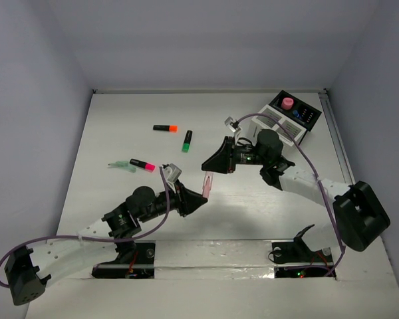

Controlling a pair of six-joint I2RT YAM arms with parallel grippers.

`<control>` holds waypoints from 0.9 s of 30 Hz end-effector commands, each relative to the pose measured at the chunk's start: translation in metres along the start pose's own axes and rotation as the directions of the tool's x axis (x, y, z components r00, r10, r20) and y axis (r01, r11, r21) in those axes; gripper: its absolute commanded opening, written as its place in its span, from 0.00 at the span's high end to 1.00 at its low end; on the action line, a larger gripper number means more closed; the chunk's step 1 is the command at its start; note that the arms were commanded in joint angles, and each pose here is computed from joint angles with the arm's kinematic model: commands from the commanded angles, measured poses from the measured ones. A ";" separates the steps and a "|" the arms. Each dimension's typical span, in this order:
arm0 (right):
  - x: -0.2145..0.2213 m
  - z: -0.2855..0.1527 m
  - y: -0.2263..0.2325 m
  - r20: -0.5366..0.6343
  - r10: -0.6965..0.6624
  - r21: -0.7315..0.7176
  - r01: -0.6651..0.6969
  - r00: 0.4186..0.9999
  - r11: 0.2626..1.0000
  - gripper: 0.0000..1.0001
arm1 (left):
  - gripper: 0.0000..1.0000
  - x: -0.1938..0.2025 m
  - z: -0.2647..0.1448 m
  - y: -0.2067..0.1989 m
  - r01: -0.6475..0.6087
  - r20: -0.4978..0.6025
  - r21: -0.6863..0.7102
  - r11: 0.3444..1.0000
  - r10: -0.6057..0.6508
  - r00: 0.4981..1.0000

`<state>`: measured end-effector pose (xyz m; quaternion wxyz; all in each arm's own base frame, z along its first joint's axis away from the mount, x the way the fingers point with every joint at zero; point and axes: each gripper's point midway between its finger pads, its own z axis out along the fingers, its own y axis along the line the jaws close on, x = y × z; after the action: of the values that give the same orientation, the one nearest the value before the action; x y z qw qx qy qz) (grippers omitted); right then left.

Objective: Sort the stationery into containers
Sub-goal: Close the pen cap on the pen.

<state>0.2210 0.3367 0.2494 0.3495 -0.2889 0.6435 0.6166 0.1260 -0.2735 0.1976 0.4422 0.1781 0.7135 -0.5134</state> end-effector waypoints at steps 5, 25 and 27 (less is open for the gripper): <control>0.034 0.004 -0.021 -0.076 0.056 -0.009 -0.057 0.996 0.998 0.96 | 1.00 -0.103 -0.026 -0.093 -0.169 0.361 0.300 0.939 0.053 0.931; 0.036 -0.005 0.006 -0.003 0.046 -0.037 -0.046 0.999 0.998 1.00 | 1.00 -0.122 -0.027 -0.086 -0.165 0.438 0.242 0.956 0.045 0.898; 0.044 -0.002 0.008 -0.004 0.052 -0.031 -0.052 0.999 0.998 1.00 | 1.00 -0.126 -0.026 -0.086 -0.171 0.452 0.234 0.957 0.049 0.891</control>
<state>0.1916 0.3331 0.2520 0.3337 -0.2905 0.6131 0.6545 0.1311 -0.2718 0.2150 0.4819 0.1857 0.6856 -0.5131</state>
